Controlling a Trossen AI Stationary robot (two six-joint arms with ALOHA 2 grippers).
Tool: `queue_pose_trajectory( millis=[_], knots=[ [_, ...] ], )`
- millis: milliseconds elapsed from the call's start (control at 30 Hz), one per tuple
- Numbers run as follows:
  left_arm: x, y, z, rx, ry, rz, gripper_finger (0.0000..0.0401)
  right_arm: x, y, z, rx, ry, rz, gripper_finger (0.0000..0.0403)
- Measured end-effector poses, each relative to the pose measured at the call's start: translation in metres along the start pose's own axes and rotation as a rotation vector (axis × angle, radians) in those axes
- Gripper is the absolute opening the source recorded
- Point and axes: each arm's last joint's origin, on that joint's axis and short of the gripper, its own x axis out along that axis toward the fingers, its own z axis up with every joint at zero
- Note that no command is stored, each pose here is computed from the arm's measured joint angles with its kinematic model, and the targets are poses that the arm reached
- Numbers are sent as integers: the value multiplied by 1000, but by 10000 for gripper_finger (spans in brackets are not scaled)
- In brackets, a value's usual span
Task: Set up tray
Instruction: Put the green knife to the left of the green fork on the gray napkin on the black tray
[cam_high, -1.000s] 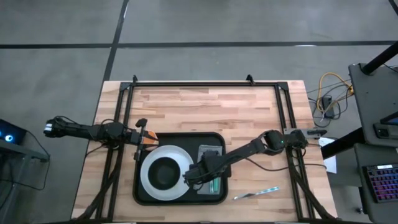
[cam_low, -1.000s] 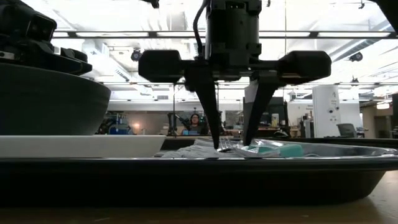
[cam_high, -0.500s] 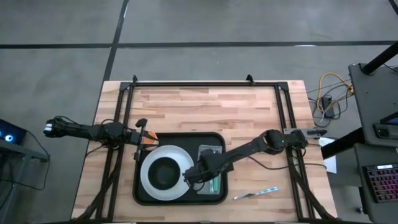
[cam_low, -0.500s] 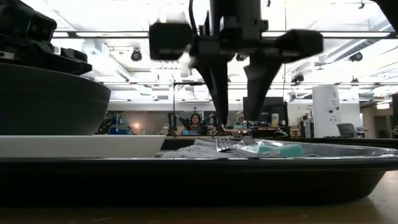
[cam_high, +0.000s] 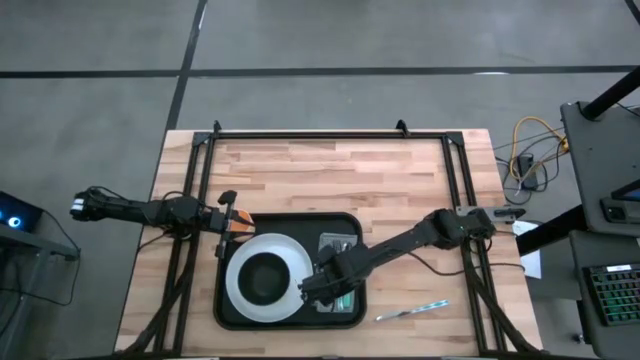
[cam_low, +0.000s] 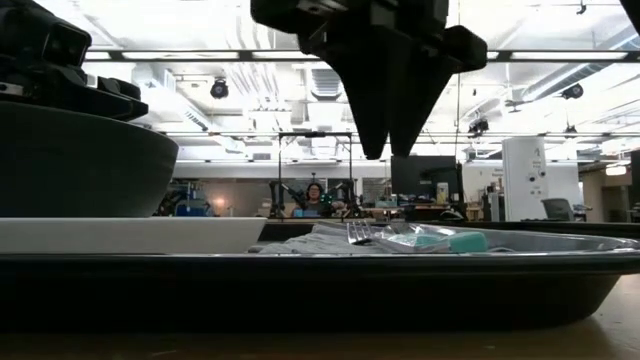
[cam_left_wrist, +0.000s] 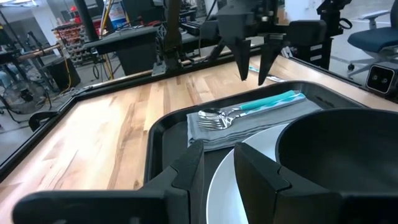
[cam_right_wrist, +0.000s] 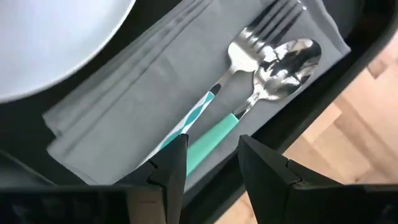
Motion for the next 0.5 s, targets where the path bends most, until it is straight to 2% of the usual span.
queue_pose_trajectory(
  millis=[133,333,500],
  knots=[
    [0,0,0,0,0,0,71,1,0,-4,-118,1,-15,134],
    [0,0,0,0,0,0,71,-2,-15,-9,-247,-6,-152,129],
    [0,0,0,0,0,0,71,-23,-37,-9,-313,-94,-176,128]
  ],
)
